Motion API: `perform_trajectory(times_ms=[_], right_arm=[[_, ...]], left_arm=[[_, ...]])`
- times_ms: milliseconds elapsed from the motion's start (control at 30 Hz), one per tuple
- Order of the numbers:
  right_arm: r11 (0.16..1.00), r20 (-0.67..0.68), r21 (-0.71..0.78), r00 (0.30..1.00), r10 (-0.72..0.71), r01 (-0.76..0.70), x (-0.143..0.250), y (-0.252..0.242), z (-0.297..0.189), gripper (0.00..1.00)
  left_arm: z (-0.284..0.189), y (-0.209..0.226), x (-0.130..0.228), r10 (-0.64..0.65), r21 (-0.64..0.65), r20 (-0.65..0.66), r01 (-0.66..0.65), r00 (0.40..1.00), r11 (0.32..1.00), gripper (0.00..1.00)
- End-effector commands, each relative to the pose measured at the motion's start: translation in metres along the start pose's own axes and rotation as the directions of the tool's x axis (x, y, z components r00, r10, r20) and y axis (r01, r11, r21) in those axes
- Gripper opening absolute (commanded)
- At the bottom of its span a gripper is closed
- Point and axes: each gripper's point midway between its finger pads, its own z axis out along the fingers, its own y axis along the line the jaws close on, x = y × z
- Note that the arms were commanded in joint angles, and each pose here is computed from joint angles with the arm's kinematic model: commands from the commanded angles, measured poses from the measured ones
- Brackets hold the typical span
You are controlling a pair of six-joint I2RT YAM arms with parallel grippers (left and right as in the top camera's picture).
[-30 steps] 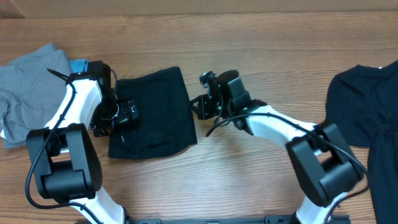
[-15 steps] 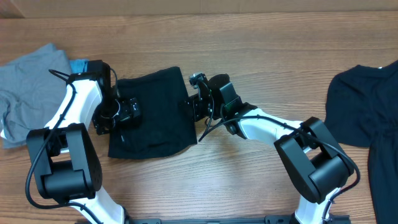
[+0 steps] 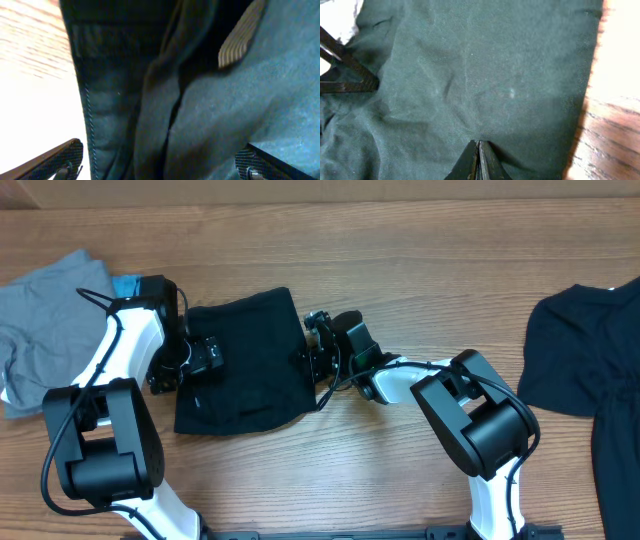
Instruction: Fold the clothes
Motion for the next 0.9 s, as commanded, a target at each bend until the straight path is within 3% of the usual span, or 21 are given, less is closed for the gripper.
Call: perform_trajectory(times_ms=[0, 533, 700, 867], right_arm=[[1.000, -0.002, 0.002, 1.000, -0.003, 0.003, 0.001, 0.000, 0.001, 0.04], [1.000, -0.019, 0.010, 1.000, 0.007, -0.007, 0.005, -0.002, 0.001, 0.04], [1.000, -0.021, 0.010, 1.000, 0.009, -0.009, 0.006, -0.002, 0.001, 0.04], [1.000, -0.031, 0.015, 0.999, 0.015, -0.014, 0.008, -0.003, 0.001, 0.04]], left_arm=[[0.004, 0.005, -0.007, -0.018, -0.022, 0.034, 0.019, 0.999, 1.000, 1.00], [0.054, -0.014, 0.004, -0.018, 0.138, 0.078, 0.008, 0.997, 0.990, 1.00], [0.052, -0.026, 0.007, 0.021, 0.202, 0.065, -0.034, 0.998, 0.979, 0.76], [0.052, -0.026, 0.008, 0.041, 0.200, 0.067, -0.053, 0.997, 0.978, 0.38]])
